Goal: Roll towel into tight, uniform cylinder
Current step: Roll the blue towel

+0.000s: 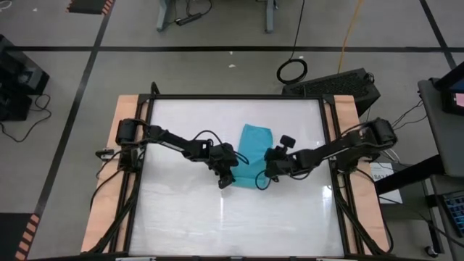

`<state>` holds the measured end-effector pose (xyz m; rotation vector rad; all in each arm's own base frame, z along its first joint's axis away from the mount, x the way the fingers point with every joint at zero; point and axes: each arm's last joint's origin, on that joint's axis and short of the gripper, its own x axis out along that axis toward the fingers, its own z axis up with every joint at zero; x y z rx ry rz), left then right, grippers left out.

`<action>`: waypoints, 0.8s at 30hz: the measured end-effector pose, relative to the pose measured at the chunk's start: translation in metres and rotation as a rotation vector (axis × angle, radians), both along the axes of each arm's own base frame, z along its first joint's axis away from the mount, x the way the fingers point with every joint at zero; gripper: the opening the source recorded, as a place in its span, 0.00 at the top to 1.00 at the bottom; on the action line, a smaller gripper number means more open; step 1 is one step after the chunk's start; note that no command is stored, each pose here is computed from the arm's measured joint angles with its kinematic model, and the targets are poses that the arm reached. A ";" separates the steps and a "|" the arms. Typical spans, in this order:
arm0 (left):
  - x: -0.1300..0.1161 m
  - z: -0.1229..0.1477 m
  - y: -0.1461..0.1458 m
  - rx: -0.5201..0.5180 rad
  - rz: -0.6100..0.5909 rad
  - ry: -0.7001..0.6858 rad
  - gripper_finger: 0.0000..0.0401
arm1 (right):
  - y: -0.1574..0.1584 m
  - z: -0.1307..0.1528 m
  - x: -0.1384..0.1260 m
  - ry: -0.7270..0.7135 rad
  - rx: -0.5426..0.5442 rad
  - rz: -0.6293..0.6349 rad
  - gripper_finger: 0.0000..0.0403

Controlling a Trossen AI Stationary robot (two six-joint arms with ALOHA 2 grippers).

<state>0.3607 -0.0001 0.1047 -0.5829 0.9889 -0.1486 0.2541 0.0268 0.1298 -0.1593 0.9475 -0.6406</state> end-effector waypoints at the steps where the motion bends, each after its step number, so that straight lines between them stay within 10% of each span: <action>1: 0.000 0.000 0.000 -0.002 0.000 -0.001 0.95 | 0.001 0.005 -0.003 0.003 -0.003 0.007 0.84; 12: 0.001 0.000 0.000 -0.038 0.002 -0.005 0.95 | 0.071 0.053 -0.021 -0.182 0.102 0.470 0.84; 24: 0.002 0.001 -0.001 -0.052 -0.011 -0.023 0.95 | 0.128 -0.002 -0.014 -0.186 -0.039 0.578 0.60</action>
